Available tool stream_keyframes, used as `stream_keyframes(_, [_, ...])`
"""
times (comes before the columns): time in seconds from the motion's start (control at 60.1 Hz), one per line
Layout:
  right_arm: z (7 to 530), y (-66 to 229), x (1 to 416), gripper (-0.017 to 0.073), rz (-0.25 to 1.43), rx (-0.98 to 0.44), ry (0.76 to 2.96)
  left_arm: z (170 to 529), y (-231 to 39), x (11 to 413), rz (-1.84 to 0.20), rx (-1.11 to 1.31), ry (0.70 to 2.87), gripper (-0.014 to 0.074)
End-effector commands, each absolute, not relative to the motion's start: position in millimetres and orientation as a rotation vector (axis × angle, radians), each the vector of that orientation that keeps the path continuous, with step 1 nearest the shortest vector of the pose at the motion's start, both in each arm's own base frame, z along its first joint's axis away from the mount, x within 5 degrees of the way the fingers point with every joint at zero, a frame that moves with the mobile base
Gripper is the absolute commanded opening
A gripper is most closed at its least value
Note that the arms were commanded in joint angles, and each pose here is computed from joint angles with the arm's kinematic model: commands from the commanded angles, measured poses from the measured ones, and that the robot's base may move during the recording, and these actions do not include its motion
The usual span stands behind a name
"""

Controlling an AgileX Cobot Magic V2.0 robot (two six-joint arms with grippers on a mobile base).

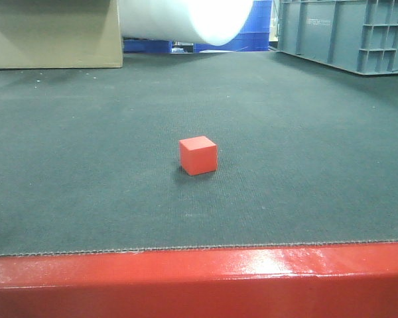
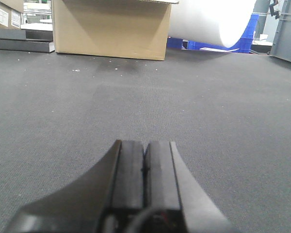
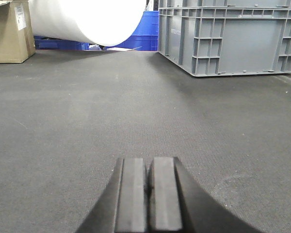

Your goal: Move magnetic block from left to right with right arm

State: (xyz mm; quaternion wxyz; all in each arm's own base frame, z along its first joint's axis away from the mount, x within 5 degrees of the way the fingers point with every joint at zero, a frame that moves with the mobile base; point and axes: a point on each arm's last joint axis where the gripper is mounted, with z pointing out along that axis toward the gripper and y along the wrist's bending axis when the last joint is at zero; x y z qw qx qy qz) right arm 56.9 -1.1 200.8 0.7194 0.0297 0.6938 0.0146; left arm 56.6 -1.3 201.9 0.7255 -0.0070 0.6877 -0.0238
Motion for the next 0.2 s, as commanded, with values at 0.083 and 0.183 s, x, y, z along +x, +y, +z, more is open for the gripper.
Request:
stream_keyframes(0.083, [210.6,-2.2,55.2,0.0069,0.017,0.068,1.436,207.2,-1.3,55.4,-0.058,-0.018,1.426,-0.0116])
stream_keyframes(0.183, [210.6,-2.2,55.2,0.0069,0.017,0.068,1.436,207.2,-1.3,55.4,-0.058,-0.018,1.426,-0.0116])
